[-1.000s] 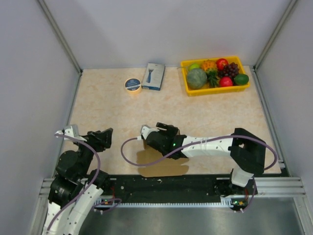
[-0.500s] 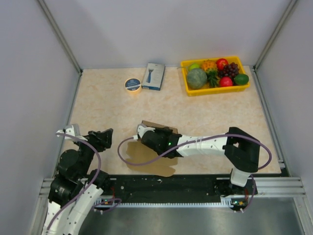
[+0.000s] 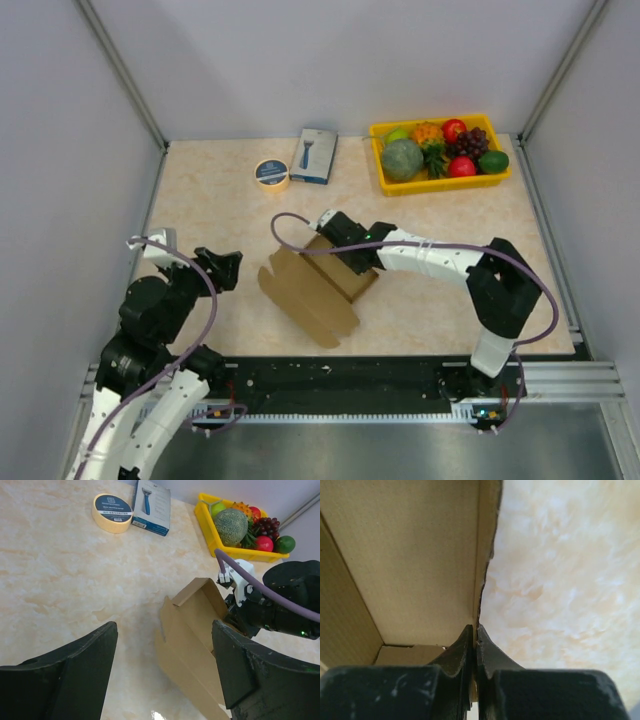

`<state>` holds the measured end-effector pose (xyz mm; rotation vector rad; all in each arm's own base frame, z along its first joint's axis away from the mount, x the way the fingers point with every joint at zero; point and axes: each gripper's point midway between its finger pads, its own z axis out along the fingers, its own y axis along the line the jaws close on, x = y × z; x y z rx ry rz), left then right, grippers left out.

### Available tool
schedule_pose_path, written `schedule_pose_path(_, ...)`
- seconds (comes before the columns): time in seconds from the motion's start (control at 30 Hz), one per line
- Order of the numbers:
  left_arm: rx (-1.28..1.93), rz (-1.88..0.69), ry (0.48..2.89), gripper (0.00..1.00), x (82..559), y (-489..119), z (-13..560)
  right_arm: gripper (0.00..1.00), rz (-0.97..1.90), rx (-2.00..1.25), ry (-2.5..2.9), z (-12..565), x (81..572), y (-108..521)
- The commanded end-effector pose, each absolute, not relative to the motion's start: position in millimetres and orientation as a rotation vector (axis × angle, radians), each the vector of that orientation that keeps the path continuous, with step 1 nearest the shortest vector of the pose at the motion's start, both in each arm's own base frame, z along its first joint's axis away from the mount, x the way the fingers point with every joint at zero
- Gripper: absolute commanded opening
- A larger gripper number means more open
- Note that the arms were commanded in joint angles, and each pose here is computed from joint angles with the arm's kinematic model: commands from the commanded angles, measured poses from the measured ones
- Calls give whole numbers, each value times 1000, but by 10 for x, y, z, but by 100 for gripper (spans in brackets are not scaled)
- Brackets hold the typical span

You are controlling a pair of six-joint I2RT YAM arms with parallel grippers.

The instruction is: Fold the paper box

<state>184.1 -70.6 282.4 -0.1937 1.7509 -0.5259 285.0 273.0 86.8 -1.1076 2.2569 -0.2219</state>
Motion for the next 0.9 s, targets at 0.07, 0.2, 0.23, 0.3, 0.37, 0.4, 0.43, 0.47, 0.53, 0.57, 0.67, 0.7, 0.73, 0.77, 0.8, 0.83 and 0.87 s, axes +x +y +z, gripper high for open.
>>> schedule_pose_path(0.07, -143, -501, 1817, 81, 2029, -818, 2986, 0, 227, -742, 2646, 714, 2433, 2449)
schedule_pose_path(0.2, -60, -666, 1883, 81, 2090, -1179, 2871, 0, 349, -413, 2813, 606, 2341, 2284)
schedule_pose_path(0.23, -42, -715, 1886, 81, 2091, -1266, 2845, 0, 360, -340, 2832, 598, 2353, 2248)
schedule_pose_path(0.3, 18, -875, 1885, 82, 2061, -1525, 2764, 1, 359, -238, 2851, 595, 2347, 2238)
schedule_pose_path(0.37, 21, -966, 1938, 81, 2047, -1669, 2523, 2, 345, -175, 2858, 585, 2357, 2232)
schedule_pose_path(0.4, 65, -1039, 1921, 79, 2020, -1778, 2526, 2, 331, -152, 2871, 543, 2351, 2220)
schedule_pose_path(0.43, 64, -1071, 1934, 79, 2017, -1822, 2459, 3, 318, -126, 2880, 511, 2349, 2212)
schedule_pose_path(0.47, 40, -1110, 1989, 77, 2000, -1871, 2265, 3, 325, -77, 2896, 488, 2336, 2231)
schedule_pose_path(0.53, 65, -1186, 1992, 76, 1949, -1960, 2205, 5, 342, -22, 2918, 437, 2314, 2271)
schedule_pose_path(0.57, 57, -1210, 2019, 75, 1920, -1981, 2099, 6, 368, 39, 2928, 433, 2298, 2304)
schedule_pose_path(0.67, 78, -1269, 1999, 76, 1852, -2036, 2046, 11, 508, 151, 2879, 500, 2318, 2451)
schedule_pose_path(0.7, 90, -1279, 1986, 79, 1833, -2046, 2055, 12, 534, 174, 2878, 477, 2281, 2455)
schedule_pose_path(0.73, 109, -1292, 1974, 80, 1798, -2067, 2071, 15, 592, 184, 2843, 522, 2326, 2526)
schedule_pose_path(0.77, 124, -1290, 1957, 84, 1785, -2069, 2079, 18, 641, 206, 2836, 560, 2307, 2568)
schedule_pose_path(0.8, 132, -1289, 1955, 88, 1777, -2076, 2081, 21, 667, 209, 2831, 575, 2299, 2591)
schedule_pose_path(0.83, 153, -1292, 1951, 90, 1752, -2096, 2089, 26, 722, 201, 2798, 626, 2343, 2662)
schedule_pose_path(0.87, 157, -1276, 1953, 91, 1767, -2096, 2087, 30, 762, 211, 2789, 663, 2318, 2686)
